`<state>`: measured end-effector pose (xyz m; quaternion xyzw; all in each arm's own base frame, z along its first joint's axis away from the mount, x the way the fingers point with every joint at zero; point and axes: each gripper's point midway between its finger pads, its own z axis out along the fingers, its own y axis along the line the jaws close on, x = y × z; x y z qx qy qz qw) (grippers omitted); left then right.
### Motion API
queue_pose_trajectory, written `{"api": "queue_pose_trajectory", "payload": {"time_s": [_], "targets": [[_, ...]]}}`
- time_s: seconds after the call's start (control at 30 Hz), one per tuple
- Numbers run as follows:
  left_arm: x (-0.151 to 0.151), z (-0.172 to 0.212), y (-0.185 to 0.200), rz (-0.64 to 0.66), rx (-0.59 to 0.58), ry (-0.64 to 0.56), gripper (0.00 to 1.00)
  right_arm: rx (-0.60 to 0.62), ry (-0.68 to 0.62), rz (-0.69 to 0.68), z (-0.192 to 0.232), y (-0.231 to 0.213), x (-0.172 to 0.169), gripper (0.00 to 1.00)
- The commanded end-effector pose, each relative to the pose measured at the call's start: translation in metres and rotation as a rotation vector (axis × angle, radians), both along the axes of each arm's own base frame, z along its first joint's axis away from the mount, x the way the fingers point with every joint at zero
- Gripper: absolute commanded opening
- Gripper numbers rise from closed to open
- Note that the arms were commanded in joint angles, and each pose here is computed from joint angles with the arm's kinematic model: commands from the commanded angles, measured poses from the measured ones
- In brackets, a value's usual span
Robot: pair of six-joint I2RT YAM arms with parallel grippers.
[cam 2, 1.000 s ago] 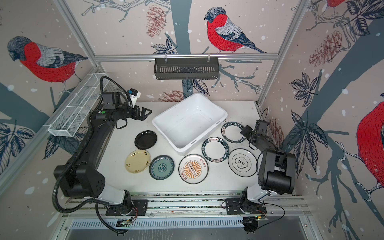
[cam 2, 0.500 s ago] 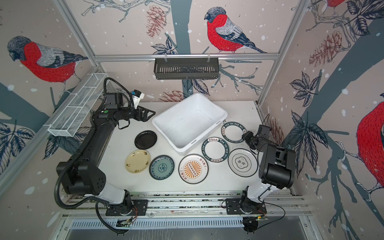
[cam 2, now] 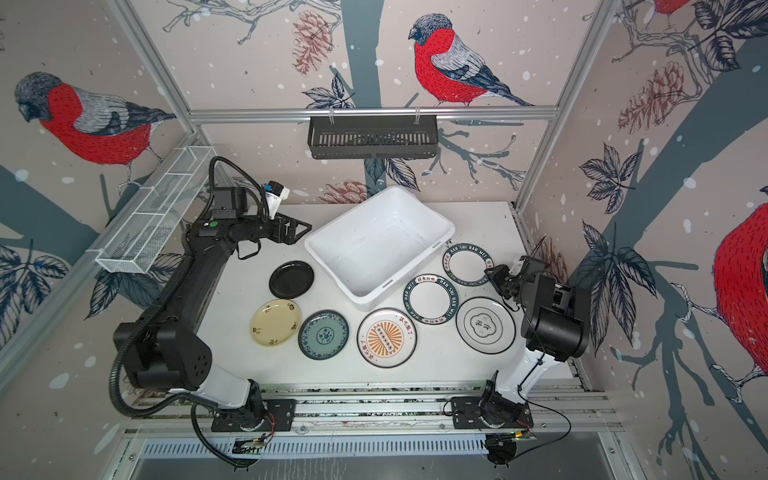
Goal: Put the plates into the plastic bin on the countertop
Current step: 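Pinch the green-rimmed plate edge with the right gripper and tilt it up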
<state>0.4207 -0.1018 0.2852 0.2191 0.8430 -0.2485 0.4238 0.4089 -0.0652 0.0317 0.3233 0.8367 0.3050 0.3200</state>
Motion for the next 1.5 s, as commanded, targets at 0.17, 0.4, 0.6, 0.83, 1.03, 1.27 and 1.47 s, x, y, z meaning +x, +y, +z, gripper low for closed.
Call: {"api": "queue_pose_trajectory", "payload": {"time_s": [0.17,0.4,0.6,0.83,1.03,1.27,1.47], "targets": [[-0.002,0.009,-0.007,-0.030,-0.022,-0.032,0.98,0.061,0.062,-0.021,-0.023,-0.001,-0.003,0.35],[-0.003,0.009,-0.009,-0.033,-0.032,-0.031,0.97,0.071,0.076,-0.028,-0.030,-0.005,-0.002,0.26],[-0.004,0.011,-0.009,-0.035,-0.032,-0.038,0.97,0.073,0.068,-0.029,-0.029,-0.007,-0.003,0.16],[-0.008,0.019,-0.013,-0.041,-0.039,-0.052,0.97,0.086,0.030,-0.030,-0.019,-0.011,-0.004,0.04],[-0.009,0.025,-0.014,-0.042,-0.043,-0.065,0.97,0.080,-0.024,-0.030,0.004,-0.012,-0.003,0.02],[-0.008,0.031,-0.017,-0.046,-0.064,-0.072,0.97,-0.003,-0.080,-0.066,0.042,-0.021,-0.004,0.01],[-0.007,0.033,-0.020,-0.051,-0.092,-0.066,0.97,-0.080,-0.118,-0.105,0.078,-0.030,-0.008,0.01]]}}
